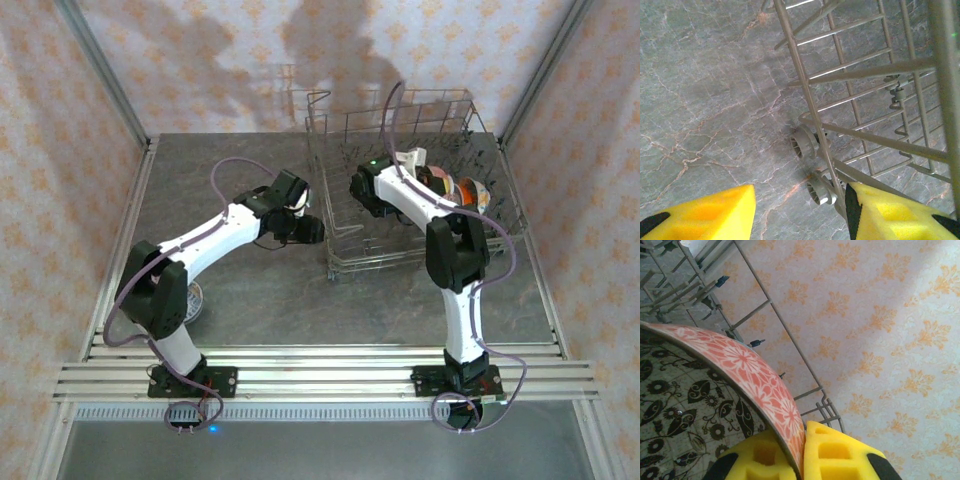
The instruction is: Load the bowls into the dish rack
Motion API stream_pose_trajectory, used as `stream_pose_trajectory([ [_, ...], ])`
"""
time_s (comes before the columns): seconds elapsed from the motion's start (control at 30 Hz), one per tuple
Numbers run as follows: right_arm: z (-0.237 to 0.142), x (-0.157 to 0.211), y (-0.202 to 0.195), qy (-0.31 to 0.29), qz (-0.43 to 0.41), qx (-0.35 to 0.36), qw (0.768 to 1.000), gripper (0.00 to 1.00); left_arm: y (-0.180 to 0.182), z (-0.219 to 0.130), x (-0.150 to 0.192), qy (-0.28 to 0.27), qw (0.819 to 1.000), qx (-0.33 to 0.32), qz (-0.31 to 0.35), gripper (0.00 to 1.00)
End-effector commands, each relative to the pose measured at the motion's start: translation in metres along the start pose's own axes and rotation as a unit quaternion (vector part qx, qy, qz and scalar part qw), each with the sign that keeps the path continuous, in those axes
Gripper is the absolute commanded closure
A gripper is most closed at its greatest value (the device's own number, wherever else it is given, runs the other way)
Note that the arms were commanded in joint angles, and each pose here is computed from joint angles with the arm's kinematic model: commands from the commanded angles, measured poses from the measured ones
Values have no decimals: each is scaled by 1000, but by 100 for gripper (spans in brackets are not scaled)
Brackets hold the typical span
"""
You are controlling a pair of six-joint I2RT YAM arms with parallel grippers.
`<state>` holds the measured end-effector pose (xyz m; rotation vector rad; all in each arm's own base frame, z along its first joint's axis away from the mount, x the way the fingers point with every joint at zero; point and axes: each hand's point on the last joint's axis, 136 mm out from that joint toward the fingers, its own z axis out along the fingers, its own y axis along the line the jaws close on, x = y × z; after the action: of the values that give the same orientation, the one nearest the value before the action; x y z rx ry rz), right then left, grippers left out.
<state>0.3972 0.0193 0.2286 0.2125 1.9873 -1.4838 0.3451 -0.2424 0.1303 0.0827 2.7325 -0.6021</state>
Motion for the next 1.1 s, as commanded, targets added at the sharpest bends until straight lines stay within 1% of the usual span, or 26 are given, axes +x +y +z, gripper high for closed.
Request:
stream_pose_trajectory([
  [0.0, 4, -1, -8, -23, -92, 31, 995, 100, -14, -20, -15, -43, 999, 18, 20, 49],
  [0.37, 7, 1, 8, -20, -109, 34, 993, 100, -11, -28, -22, -56, 998, 9, 23, 49],
  [0.63, 5, 12, 19, -8, -126, 27, 992, 100, -6, -40, -35, -85, 996, 6, 15, 49],
  [0.8, -4, 13, 25, -9, -135, 19, 991, 100, -3, -42, -39, -87, 996, 6, 11, 49],
  [1.07, -6, 28, 31, 18, -157, 8, 987, 100, 1, -40, -41, -88, 996, 4, 5, 49],
])
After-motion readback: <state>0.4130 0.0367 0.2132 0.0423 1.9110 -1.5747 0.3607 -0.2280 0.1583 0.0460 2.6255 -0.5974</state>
